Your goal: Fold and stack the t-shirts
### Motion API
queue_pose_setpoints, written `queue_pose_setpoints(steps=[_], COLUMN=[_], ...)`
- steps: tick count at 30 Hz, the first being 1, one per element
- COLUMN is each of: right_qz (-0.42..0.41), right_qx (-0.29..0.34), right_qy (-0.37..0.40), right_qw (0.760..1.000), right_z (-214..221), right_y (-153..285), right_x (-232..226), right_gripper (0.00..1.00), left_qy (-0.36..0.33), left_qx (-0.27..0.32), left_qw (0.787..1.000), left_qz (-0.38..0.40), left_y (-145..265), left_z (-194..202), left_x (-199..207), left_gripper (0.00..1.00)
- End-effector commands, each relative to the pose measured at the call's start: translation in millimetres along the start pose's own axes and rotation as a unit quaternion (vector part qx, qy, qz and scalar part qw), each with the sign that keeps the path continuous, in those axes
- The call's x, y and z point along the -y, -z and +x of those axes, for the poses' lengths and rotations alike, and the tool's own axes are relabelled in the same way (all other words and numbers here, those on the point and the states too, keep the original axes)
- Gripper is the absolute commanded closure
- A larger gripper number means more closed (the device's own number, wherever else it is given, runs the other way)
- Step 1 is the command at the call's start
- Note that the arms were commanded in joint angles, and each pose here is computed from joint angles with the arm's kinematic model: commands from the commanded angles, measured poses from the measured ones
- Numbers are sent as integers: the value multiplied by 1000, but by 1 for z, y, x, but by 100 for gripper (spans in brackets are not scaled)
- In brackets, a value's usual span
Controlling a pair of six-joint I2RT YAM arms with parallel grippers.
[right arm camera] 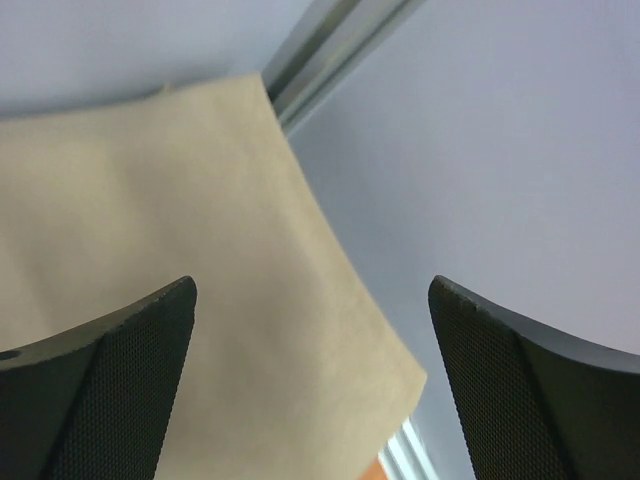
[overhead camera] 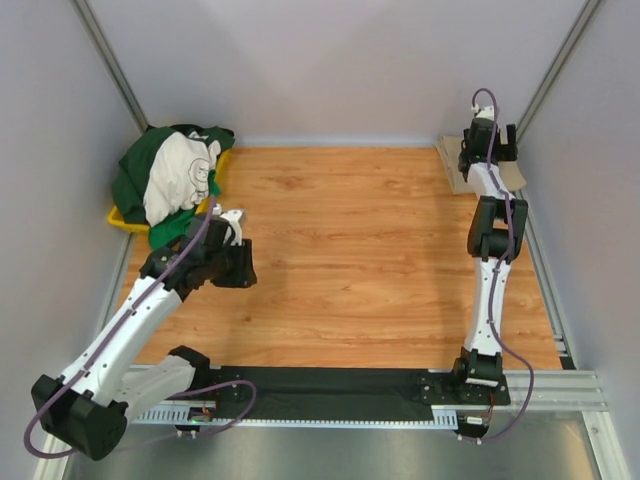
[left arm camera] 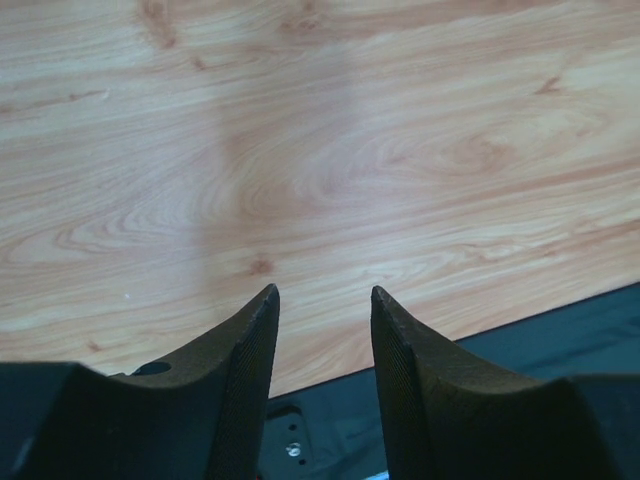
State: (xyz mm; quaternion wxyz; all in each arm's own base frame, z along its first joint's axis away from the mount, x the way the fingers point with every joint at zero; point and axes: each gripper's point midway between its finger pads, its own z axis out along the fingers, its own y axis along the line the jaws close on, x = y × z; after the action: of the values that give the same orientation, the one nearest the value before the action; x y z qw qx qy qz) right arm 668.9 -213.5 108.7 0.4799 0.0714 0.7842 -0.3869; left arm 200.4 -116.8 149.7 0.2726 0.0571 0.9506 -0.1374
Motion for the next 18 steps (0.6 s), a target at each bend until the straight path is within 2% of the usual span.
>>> queue_pose_setpoints(steps=[1, 2, 3, 4, 5, 6, 7, 8, 9, 10, 11, 12, 13, 15, 18], right_qz=[32, 34, 16, 0, -6, -31, -53, -64, -96, -115, -127, -169, -183, -222, -253], right_qx=[17, 24, 7, -11, 1, -4, -44, -41, -57, -86, -104, -118, -159, -169, -189], right_qy=[-91, -136, -144, -148, -178, -226, -216, -242, -265, -262, -266, -263, -255, -256, -231], right_qw=[995, 990, 989, 989, 984, 974, 974, 967, 958, 954, 950, 942, 936, 926, 920], right_z=[-60, -77, -67, -61, -83, -88, -64, -77, -77, -64, -55, -54, -26, -25, 3], right_y=[47, 64, 76, 89, 112, 127, 142, 164, 184, 208, 221, 247, 266, 307, 354], right_x=[42, 57, 47, 44, 61, 52, 41, 53, 38, 37, 32, 10, -4, -17, -36], right_gripper=[0, 0, 0, 0, 0, 0, 0, 0, 0, 0, 0, 0, 0, 0, 0], left_qy=[15, 20, 25, 37, 60, 65, 74, 102, 108, 124, 149, 163, 172, 205, 218], left_qx=[90, 97, 136, 148, 149, 183, 189, 186, 208, 205, 214, 213, 215, 200, 172], left_qw=[991, 987, 979, 974, 970, 959, 955, 951, 941, 939, 928, 923, 917, 903, 891], left_qz=[96, 126, 152, 165, 184, 208, 217, 224, 243, 248, 266, 275, 288, 320, 358], left_y=[42, 53, 82, 96, 107, 138, 149, 157, 183, 190, 210, 218, 226, 241, 255], left_z=[-54, -64, -90, -101, -111, -132, -138, -145, -157, -160, -167, -169, -171, -173, -170], left_x=[46, 59, 74, 81, 92, 103, 108, 113, 120, 123, 129, 132, 137, 147, 161], left_gripper=[50, 50, 49, 48, 48, 46, 46, 45, 44, 43, 39, 38, 36, 32, 27])
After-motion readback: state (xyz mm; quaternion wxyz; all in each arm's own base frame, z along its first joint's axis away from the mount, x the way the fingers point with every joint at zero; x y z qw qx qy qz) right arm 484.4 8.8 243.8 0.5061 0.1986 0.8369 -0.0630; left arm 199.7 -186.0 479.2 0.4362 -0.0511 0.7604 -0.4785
